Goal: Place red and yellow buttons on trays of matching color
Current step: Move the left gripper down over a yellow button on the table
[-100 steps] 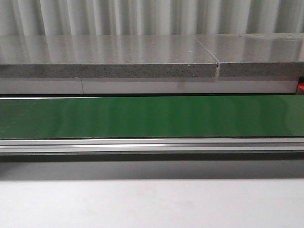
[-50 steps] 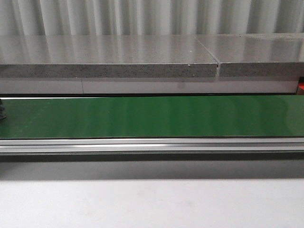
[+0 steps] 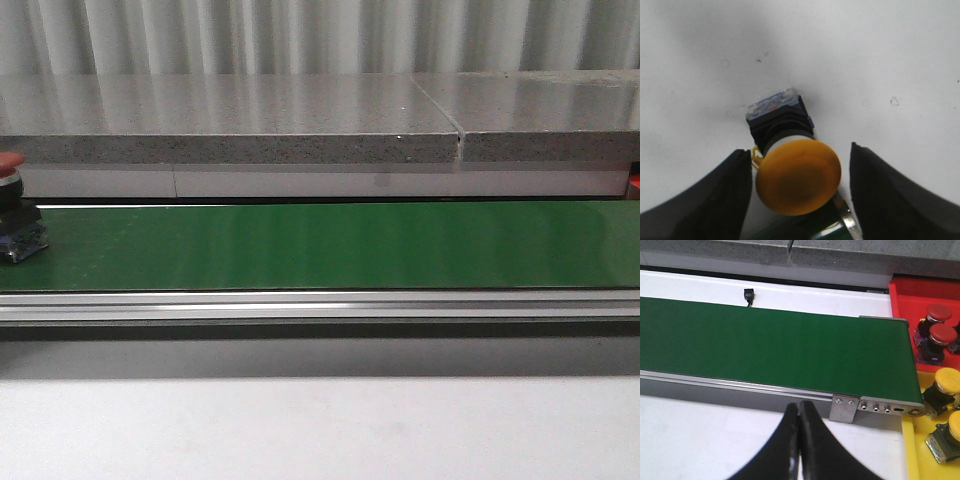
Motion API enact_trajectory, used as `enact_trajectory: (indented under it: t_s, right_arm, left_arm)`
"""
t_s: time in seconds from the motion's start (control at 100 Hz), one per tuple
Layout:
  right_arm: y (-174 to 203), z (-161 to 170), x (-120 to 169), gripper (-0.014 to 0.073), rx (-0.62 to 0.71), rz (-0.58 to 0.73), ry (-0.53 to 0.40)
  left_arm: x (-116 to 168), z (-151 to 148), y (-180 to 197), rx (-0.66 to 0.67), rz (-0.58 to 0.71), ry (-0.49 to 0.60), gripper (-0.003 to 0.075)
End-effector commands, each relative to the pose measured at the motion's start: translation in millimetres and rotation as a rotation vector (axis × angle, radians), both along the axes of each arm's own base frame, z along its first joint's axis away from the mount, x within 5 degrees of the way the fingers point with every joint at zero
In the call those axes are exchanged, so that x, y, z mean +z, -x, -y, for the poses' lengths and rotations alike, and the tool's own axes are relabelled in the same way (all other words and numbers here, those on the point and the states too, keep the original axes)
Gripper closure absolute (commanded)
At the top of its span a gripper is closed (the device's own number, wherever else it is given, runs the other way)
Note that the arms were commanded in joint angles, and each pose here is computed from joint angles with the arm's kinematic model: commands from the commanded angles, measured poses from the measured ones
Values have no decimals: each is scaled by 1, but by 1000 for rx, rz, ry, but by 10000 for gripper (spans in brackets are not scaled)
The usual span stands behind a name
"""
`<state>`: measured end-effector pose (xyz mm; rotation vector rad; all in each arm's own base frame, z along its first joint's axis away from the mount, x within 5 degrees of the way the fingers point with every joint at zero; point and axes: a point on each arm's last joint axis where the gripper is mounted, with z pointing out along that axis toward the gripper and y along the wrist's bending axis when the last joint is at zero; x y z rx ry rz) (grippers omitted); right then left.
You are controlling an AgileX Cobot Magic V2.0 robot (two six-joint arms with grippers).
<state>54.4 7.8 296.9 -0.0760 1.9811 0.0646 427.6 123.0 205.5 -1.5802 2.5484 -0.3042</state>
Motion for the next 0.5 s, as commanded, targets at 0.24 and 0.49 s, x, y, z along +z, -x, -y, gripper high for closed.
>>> enact_trajectory:
  t_s: [0.24, 0.49]
  right_arm:
    - [-2, 0, 13, 662, -4, 84, 2]
    - [-2, 0, 13, 662, -4, 84, 2]
  left_arm:
    - [36, 1, 1, -50, 112, -30, 491]
    - [69, -2, 12, -233, 198, -116, 491]
